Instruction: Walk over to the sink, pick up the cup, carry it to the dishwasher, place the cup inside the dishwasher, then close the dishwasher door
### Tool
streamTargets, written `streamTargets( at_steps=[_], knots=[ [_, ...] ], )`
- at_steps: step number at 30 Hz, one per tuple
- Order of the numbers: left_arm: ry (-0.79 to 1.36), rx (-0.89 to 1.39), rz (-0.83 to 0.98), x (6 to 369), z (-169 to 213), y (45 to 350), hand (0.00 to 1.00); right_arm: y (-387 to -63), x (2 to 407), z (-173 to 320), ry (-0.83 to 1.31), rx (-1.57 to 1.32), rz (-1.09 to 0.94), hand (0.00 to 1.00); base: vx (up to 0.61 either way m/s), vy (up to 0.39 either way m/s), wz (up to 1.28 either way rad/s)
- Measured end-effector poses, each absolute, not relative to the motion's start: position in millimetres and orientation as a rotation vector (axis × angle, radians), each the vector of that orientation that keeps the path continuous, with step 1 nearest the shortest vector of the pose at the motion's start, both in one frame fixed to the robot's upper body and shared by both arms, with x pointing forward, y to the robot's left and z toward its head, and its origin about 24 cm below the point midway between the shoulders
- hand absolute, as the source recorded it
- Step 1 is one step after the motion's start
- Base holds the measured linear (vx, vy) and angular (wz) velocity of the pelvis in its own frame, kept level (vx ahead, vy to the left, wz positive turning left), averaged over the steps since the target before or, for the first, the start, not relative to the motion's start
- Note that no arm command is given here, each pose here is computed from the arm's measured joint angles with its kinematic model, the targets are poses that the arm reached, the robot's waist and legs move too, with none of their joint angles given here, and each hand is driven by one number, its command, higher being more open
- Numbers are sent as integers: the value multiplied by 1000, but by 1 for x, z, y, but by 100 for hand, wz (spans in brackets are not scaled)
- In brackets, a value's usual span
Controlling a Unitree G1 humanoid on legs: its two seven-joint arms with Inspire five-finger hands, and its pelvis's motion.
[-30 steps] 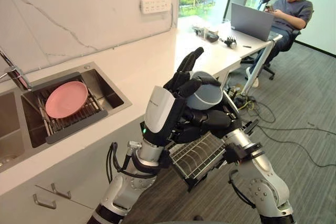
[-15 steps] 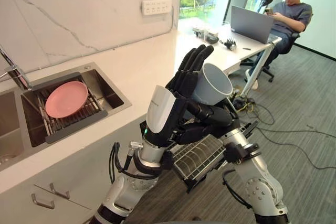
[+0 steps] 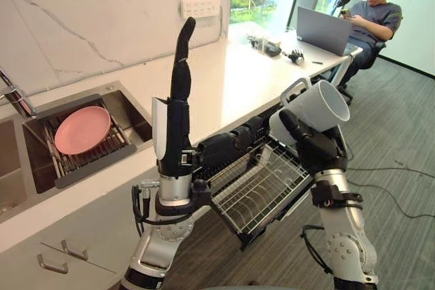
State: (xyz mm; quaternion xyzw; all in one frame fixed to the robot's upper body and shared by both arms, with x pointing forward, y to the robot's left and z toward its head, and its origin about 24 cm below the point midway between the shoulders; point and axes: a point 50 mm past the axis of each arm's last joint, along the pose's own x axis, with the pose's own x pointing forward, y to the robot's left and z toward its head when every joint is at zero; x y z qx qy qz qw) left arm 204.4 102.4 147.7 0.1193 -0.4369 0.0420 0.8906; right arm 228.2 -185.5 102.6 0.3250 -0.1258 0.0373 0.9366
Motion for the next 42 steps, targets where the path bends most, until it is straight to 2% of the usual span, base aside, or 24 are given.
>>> streamTargets(
  at_steps=[6,8,11,16,19,24,29,32,42],
  knots=[
    [-748,72,23,210,138,112,100,-191,227,104,-276,634,45,0,-5,-4,0],
    [-626,-52,-77,215,128,116,100,-196,227,104,-280,588,17,0,0,0,0],
    [-405,-210,-331,213,98,108,100,-206,225,103,-275,521,-34,0,-10,-10,3],
    [-63,-213,-732,187,39,74,100,-218,221,95,-206,430,-72,0,0,0,0],
    [50,-214,-805,176,20,75,100,-229,218,80,-116,357,-99,0,0,0,0],
    [245,-215,-753,171,-13,97,100,-243,219,52,53,251,-118,0,-43,-20,12],
    [413,-163,-518,170,-45,134,100,-261,246,50,111,138,-127,0,-90,-28,27],
    [436,-152,-377,170,-49,153,100,-269,259,44,164,90,-162,0,-22,-34,29],
    [505,-144,-188,167,-63,181,100,-279,303,48,255,-26,-154,0,-12,0,31]
  ],
)
